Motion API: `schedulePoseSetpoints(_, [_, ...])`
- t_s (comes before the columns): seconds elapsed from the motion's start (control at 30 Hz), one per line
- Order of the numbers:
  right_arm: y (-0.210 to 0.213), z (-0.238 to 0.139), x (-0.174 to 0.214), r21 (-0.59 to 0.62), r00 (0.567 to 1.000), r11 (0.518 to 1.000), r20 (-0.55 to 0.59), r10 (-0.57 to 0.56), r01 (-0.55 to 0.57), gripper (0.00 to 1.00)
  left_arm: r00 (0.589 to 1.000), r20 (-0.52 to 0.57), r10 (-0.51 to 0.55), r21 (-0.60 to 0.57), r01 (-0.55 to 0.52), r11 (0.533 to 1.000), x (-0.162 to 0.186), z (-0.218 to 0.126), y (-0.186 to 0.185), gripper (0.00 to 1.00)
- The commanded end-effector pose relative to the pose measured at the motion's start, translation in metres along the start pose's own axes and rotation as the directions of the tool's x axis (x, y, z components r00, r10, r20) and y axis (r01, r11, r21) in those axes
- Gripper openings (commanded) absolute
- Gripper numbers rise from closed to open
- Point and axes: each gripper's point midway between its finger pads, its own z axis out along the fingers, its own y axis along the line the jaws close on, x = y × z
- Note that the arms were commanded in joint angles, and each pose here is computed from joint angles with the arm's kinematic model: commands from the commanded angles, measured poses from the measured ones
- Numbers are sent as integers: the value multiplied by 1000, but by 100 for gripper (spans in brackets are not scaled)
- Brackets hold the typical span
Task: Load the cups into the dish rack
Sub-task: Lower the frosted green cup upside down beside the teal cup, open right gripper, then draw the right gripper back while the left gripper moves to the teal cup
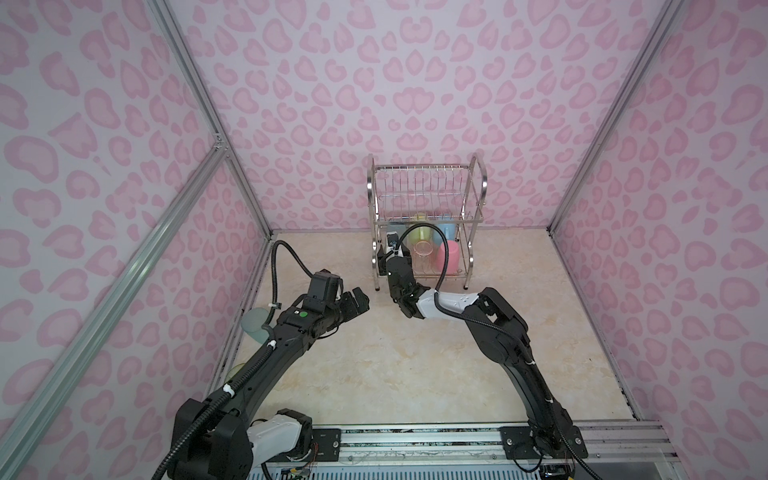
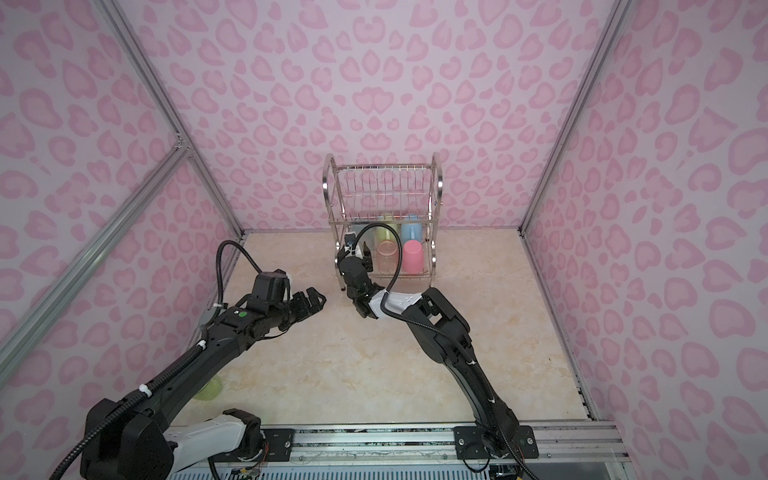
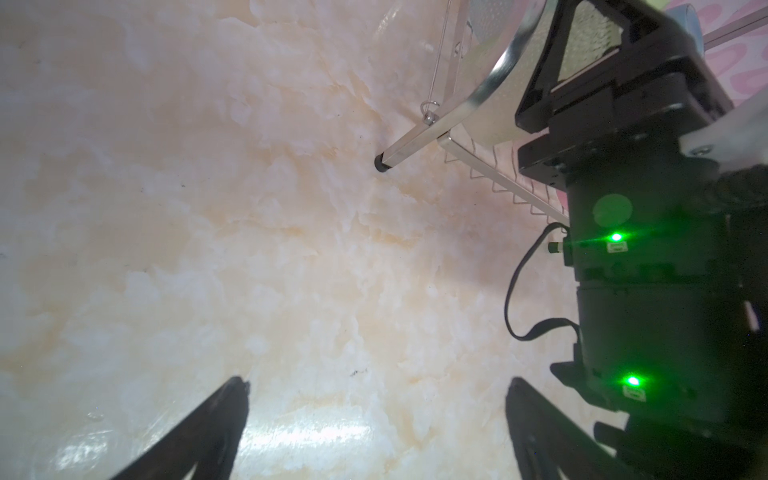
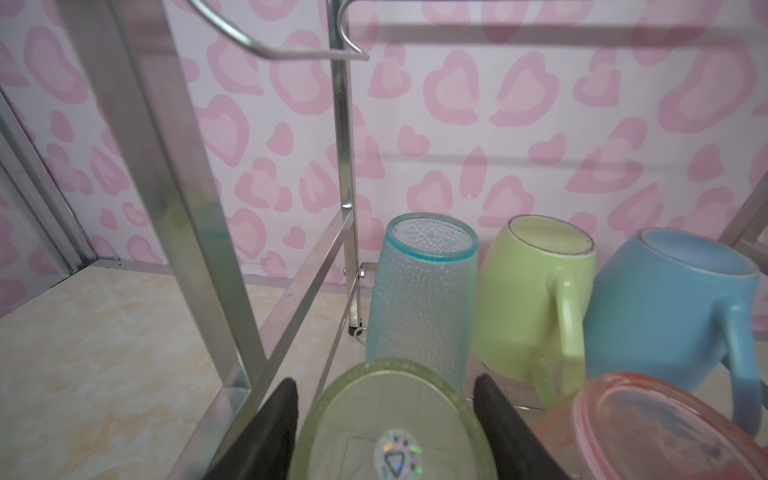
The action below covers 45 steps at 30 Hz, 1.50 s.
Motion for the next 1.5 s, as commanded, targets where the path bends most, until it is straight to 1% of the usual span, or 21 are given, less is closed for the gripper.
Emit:
schedulePoseSetpoints(0.0, [-4,2,11,28,1000,1000,-14,-2,2,53,1000,12,6,12,-7,1000,-2,-1,-2,98])
schedulePoseSetpoints(0.4, [-5,2,18,27,999,1000,-40,-7,8,62,1000,9,5,15,-5,1000,-1,0,-1,98])
schedulePoseSetpoints(0.73, [-6,0,18,30,998,1000,-55,3,-1,79,1000,14,3,20,-3,1000,-1,-3,-2,98])
schedulePoseSetpoints(0.9, [-7,-4,3,24,999,999,-32,25,-24,84,1000,17,4,21,-4,1000,-1,-4,-2,98])
schedulePoseSetpoints(1.0, [-7,-7,-5,14,999,999,-20,38,-38,86,1000,16,5,17,-6,1000,-1,-3,-1,98])
schedulePoseSetpoints(1.07, [-7,-8,-2,9,999,999,-24,40,-40,86,1000,19,5,15,-6,1000,-2,-4,-1,98])
schedulePoseSetpoints(1.1, [-8,-11,-14,4,998,999,-9,54,-54,86,1000,19,5,13,-6,1000,-2,-4,-1,98])
schedulePoseSetpoints(1.37, [-12,-28,-33,-10,997,997,29,76,-76,88,1000,22,10,1,-10,1000,-5,-4,-1,98])
schedulePoseSetpoints(1.4, [-15,-31,-23,-9,998,998,11,64,-64,88,1000,24,11,1,-11,1000,-5,-5,-2,98])
schedulePoseSetpoints(1.47, [-18,-36,-25,-15,997,997,13,72,-72,88,1000,26,12,-4,-12,1000,-6,-5,-1,98])
